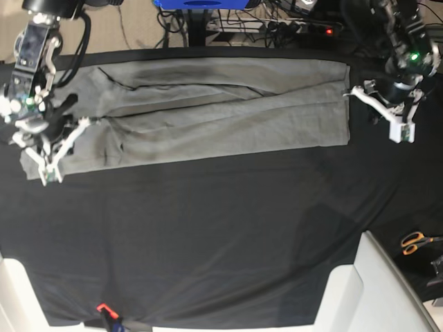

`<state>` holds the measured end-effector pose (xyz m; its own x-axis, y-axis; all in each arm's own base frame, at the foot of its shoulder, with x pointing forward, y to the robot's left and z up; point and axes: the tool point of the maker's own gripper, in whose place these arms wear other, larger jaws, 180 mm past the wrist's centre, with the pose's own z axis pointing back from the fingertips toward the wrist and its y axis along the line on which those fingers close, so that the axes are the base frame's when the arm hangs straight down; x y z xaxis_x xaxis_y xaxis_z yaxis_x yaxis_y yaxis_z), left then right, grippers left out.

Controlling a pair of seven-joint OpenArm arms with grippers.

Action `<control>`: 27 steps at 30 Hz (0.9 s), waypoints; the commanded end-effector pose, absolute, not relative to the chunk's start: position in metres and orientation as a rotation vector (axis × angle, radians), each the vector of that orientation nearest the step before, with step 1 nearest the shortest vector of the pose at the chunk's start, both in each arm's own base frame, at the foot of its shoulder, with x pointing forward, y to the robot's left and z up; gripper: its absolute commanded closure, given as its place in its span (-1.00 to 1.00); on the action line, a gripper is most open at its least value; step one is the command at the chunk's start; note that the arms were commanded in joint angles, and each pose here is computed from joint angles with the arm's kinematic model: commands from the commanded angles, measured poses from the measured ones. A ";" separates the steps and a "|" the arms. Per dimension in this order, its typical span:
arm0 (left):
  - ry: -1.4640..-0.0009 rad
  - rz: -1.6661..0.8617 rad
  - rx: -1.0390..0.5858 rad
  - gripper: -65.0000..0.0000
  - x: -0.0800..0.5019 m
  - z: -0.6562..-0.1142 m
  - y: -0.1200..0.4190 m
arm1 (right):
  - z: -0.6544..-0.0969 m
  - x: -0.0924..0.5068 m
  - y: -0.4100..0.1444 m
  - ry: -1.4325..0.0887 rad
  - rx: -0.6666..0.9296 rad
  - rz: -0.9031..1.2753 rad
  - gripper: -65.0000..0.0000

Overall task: Fold the T-shirt properly
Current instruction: 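Grasp the shirt end with the right gripper and release with the left, then lower the left gripper and grasp the shirt end opposite the right gripper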

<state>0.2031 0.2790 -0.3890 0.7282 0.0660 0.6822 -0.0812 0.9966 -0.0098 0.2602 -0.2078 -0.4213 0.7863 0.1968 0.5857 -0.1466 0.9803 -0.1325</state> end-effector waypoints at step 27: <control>-0.579 0.312 -0.350 -0.98 0.163 -0.494 0.284 | -0.441 0.214 -0.202 -0.596 -0.056 0.207 0.96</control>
<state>0.1857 0.2943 -0.4767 0.7113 0.4185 0.5646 -0.1870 0.8871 -0.4220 0.2064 -0.1994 -0.4498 0.8296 0.2056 0.5191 -0.1803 0.9786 -0.0994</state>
